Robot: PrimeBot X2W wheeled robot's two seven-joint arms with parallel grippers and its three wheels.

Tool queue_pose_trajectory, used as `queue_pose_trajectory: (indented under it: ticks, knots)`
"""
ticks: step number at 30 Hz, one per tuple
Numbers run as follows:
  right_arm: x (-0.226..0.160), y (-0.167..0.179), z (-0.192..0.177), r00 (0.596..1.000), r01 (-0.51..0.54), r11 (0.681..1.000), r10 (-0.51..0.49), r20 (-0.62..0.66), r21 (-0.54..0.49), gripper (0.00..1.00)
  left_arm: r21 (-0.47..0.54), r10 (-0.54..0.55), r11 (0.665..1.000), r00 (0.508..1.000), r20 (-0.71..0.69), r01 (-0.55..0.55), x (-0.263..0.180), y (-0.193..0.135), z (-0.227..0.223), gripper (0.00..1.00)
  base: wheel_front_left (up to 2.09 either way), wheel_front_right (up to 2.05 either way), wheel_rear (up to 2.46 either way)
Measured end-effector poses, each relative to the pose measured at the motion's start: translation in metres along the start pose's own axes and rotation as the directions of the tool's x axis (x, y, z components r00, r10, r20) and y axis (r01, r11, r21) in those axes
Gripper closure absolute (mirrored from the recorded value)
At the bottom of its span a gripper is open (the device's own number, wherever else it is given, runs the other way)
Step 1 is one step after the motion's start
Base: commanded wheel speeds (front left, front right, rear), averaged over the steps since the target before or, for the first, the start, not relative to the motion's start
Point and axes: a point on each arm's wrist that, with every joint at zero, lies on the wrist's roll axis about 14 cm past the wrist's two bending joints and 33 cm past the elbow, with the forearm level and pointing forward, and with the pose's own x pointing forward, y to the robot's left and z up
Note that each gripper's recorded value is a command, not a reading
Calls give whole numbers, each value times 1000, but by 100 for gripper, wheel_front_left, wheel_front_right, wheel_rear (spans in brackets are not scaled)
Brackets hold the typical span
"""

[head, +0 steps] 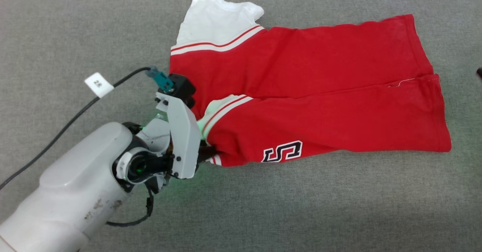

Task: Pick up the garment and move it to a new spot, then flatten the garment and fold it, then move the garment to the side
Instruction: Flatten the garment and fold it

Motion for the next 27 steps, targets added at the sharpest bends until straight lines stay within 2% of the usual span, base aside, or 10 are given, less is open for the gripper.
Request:
queue_pose_trajectory:
  ticks: [5, 10, 20, 22, 23, 24, 26, 27]
  knots:
    - [-7, 1, -32, 979, -21, 997, 4, -205, -81, 0, -2, -4, 1000, 1000, 11, 4, 0, 2, -1, 100, 0, 0, 0]
    - [-21, -6, -74, 895, -45, 983, -39, -445, -177, 0, -1, -12, 1000, 1000, 28, 12, 0, 2, -1, 100, 0, 0, 0]
    - [-5, 3, -111, 803, -91, 980, -33, -595, -177, 0, 20, -25, 1000, 999, 45, 24, 4, 3, 0, 100, 0, 0, 0]
    - [-1, 0, -114, 795, -86, 978, -47, -605, -190, 0, 22, -29, 999, 998, 51, 28, 6, 2, 1, 100, 0, 0, 0]
    - [1, -1, -116, 789, -86, 977, -52, -612, -194, 16, 21, -33, 999, 998, 54, 32, 6, 2, 1, 100, 0, 0, 0]
    - [2, -1, -117, 785, -88, 976, -54, -617, -198, 53, 21, -35, 999, 998, 57, 34, 7, 1, 1, 100, 0, 0, 0]
    - [6, -2, -117, 786, -87, 976, -57, -616, -201, 100, 22, -42, 999, 997, 65, 41, 8, 0, 2, 100, 0, 0, 0]
    - [6, -2, -118, 786, -86, 976, -56, -615, -199, 100, 24, -45, 999, 997, 70, 43, 7, 0, 2, 100, 0, 0, 0]
